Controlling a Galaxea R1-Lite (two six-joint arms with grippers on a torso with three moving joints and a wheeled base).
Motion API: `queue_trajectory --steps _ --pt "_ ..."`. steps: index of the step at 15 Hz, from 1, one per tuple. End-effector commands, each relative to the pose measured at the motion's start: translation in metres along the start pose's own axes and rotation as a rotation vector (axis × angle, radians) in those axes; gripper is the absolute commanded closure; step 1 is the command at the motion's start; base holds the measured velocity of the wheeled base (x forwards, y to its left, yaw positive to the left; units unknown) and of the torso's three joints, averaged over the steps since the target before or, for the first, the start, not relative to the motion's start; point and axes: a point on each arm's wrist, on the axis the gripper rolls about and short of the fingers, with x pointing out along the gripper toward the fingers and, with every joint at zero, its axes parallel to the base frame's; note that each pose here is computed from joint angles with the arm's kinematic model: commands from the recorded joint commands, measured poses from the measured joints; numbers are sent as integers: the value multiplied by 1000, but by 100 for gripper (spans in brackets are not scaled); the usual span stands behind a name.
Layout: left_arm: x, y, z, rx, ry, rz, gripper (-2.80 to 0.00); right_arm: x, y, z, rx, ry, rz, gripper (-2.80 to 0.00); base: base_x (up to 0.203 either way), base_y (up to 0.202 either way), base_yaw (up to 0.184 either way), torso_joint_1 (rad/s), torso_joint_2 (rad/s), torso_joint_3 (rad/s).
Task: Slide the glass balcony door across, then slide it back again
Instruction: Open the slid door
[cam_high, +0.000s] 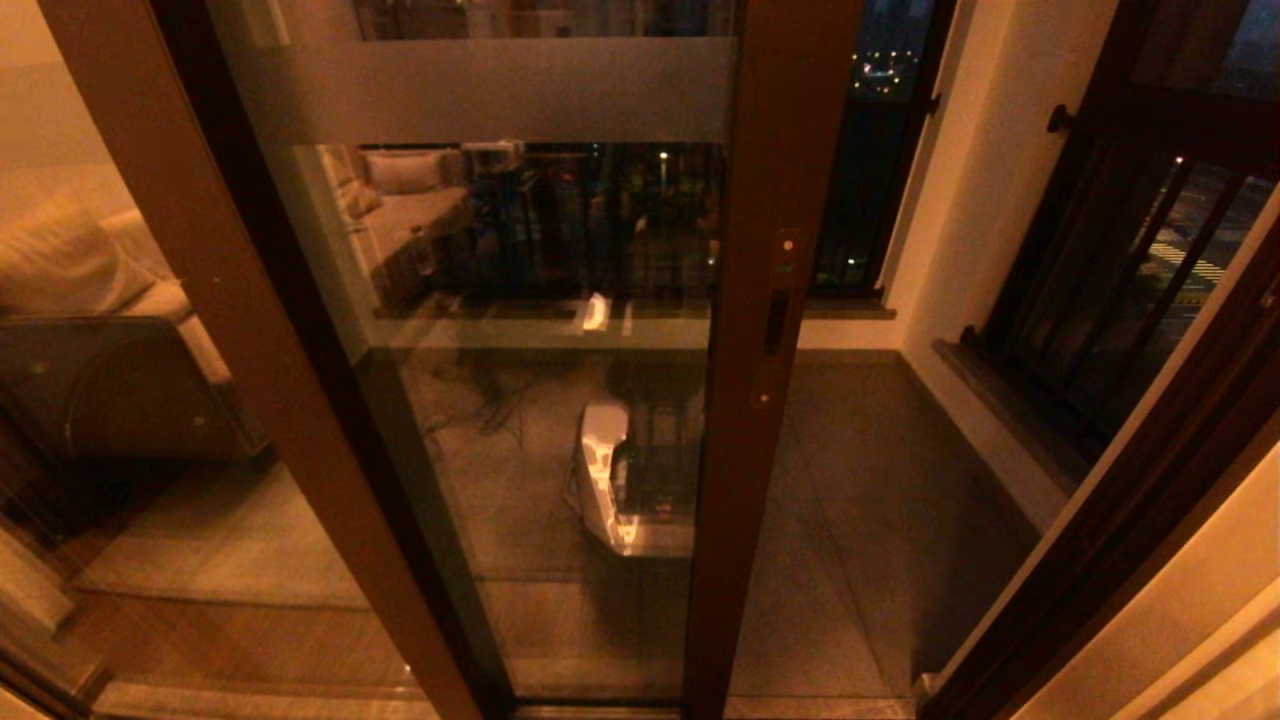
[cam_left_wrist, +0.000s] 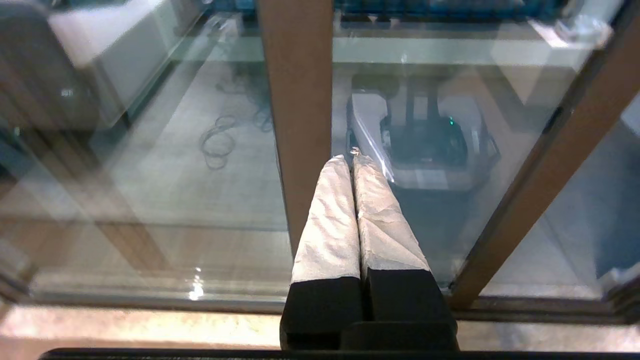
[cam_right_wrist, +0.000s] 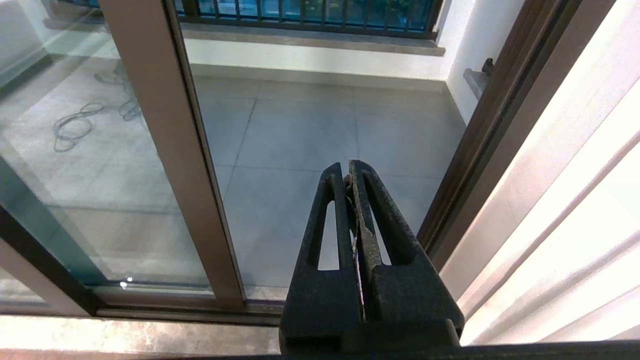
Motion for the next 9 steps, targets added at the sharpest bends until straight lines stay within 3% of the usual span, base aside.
queue_trajectory --steps 1,5,7,9 --pt "0 0 0 -17 2 10 0 0 0 -1 0 4 1 0 0 0 0 0 0 0" --pt "1 0 0 118 -15 -9 0 0 0 -1 0 4 0 0 0 0 0 0 0 0" --pt "0 0 2 127 -24 -14 0 0 0 -1 0 4 1 0 0 0 0 0 0 0" --pt "-5 0 33 128 -93 0 0 0 0 -1 0 4 0 0 0 0 0 0 0 0"
